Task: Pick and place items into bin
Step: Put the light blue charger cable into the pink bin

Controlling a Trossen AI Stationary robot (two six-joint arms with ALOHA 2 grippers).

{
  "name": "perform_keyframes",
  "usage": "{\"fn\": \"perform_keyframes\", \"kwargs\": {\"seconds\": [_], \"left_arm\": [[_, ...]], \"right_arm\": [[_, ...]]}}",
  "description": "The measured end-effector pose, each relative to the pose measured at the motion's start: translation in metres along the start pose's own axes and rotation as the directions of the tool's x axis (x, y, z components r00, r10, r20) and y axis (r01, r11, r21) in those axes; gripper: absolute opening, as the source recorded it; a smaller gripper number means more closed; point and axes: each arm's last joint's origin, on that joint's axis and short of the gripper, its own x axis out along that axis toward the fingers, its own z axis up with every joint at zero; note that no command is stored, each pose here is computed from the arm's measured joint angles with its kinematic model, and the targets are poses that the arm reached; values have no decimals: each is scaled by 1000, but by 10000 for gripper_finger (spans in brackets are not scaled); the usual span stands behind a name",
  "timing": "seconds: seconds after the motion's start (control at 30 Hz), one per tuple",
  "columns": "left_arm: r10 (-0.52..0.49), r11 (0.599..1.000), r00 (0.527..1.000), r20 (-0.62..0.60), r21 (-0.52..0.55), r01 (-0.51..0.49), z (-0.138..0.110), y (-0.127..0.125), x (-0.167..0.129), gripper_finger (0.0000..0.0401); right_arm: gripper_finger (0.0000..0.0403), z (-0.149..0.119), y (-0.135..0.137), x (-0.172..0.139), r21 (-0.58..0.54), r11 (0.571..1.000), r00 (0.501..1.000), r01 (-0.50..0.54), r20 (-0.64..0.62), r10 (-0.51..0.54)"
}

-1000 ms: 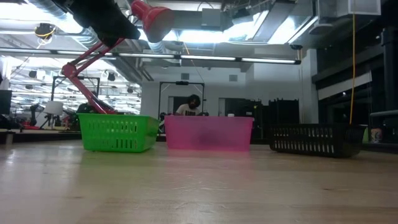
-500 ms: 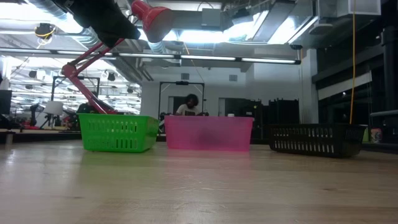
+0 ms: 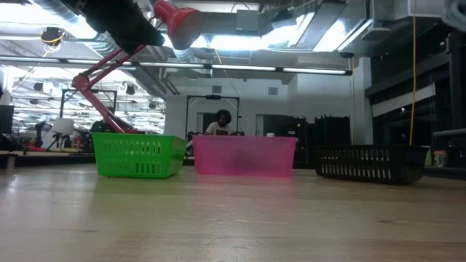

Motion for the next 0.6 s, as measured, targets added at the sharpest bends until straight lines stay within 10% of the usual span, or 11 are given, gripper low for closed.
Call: {"fn": "perform_keyframes", "kwargs": {"seconds": [0.6], "left_arm": [[20, 1000, 1000, 5, 9, -21, 0, 1, 0, 4]], "right_arm": [[8, 21, 2, 21, -75, 986, 960, 146, 253, -123]]}}
